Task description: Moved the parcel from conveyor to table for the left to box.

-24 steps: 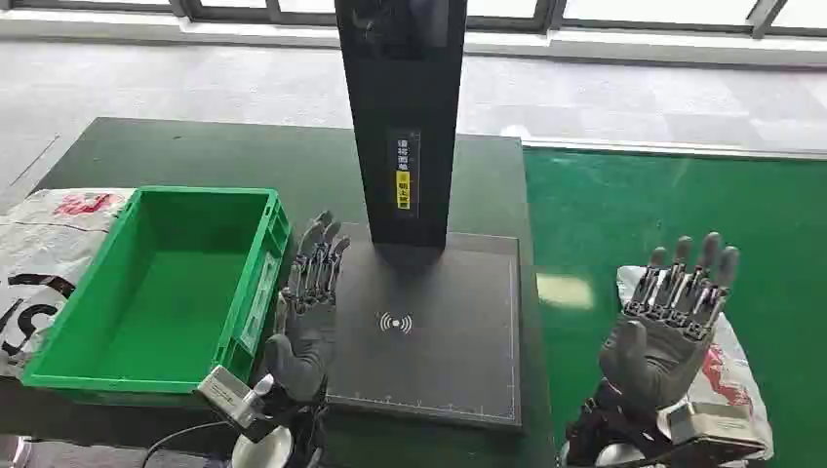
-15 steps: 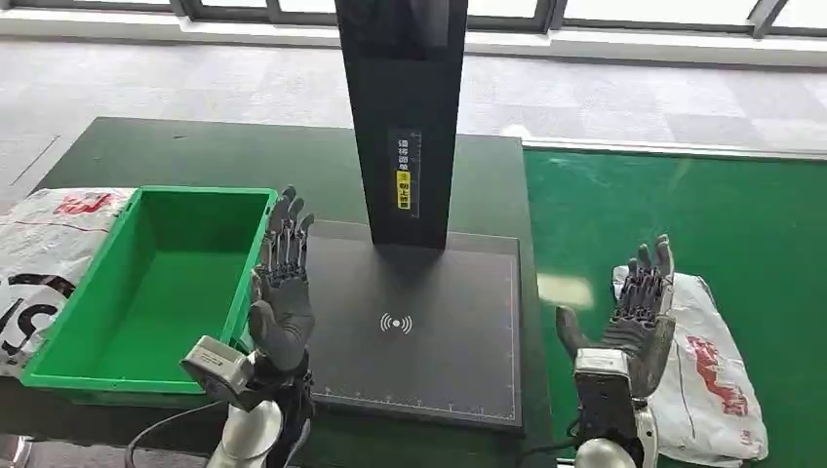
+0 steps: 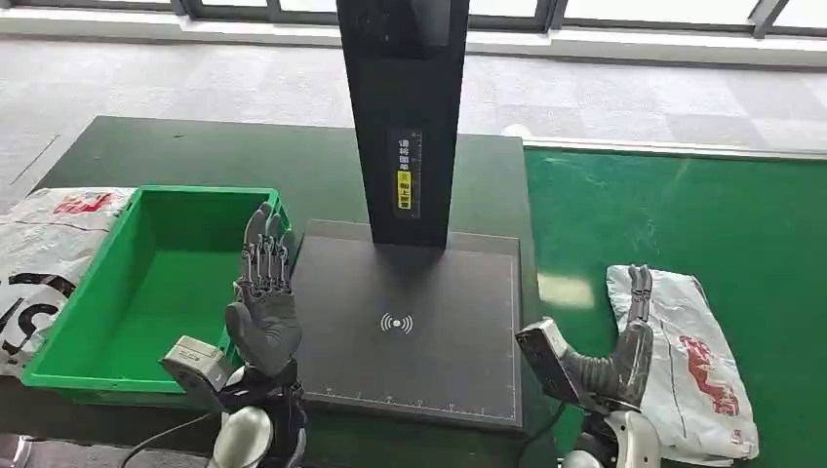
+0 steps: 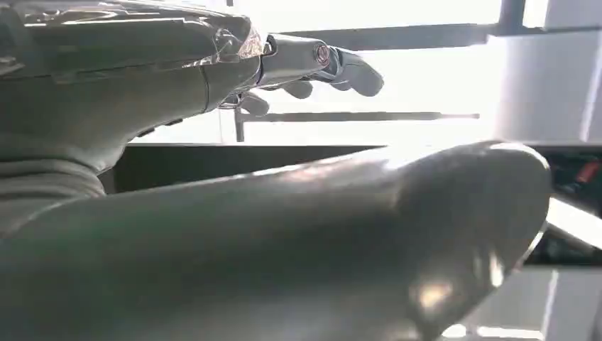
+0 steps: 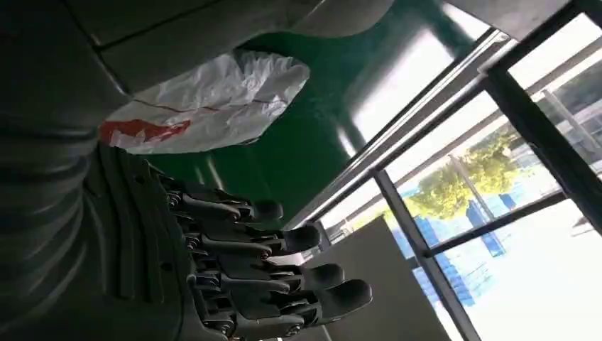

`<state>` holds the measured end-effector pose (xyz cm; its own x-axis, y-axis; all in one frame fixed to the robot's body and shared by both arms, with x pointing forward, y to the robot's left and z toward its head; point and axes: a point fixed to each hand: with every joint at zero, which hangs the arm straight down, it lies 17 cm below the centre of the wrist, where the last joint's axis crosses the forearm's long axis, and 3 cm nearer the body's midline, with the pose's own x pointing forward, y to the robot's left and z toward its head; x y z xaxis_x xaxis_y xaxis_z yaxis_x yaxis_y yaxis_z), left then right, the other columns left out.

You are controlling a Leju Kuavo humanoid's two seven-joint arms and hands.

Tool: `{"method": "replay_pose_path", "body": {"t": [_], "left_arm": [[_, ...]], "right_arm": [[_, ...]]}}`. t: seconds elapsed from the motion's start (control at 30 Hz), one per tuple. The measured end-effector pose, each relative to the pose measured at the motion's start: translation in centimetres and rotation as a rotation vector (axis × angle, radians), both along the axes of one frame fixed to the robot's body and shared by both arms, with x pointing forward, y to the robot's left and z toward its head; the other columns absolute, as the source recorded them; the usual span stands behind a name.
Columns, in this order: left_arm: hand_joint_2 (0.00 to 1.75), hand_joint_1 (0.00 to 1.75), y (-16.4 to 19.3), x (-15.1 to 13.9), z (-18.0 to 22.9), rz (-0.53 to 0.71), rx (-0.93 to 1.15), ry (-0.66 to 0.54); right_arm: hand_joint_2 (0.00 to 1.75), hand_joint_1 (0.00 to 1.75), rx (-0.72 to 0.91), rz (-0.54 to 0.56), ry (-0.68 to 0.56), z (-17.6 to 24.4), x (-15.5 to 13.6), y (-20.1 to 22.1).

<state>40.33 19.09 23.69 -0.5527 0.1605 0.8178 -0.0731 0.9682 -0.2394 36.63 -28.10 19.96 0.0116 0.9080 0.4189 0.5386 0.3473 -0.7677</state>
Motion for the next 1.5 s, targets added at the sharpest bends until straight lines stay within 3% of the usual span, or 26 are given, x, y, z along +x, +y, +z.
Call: {"method": "replay_pose_path", "body": {"t": [0.5,0.67,0.9,1.17,1.5], "left_arm": [[0.0,0.0,0.1,0.2,-0.8,0.005,-0.015,0.04],[0.0,0.0,-0.5,1.0,-2.4,-0.036,-0.051,0.094],[0.0,0.0,-1.0,1.8,-2.9,-0.031,-0.02,0.099],[0.0,0.0,-1.2,2.6,-3.3,-0.02,-0.025,0.115],[0.0,0.0,-1.4,2.5,-4.9,-0.026,-0.049,0.137]], "right_arm": [[1.75,0.0,-0.014,-0.061,0.05,-1.5,-0.3,-2.2],[1.75,0.0,0.029,-0.115,0.167,-5.7,-0.7,-5.5],[1.75,0.0,0.113,-0.181,0.176,-8.8,-2.1,-10.4],[1.75,0.0,0.119,-0.304,0.339,-14.0,-0.2,-15.9],[1.75,0.0,0.082,-0.353,0.408,-16.4,0.8,-20.0]]}}
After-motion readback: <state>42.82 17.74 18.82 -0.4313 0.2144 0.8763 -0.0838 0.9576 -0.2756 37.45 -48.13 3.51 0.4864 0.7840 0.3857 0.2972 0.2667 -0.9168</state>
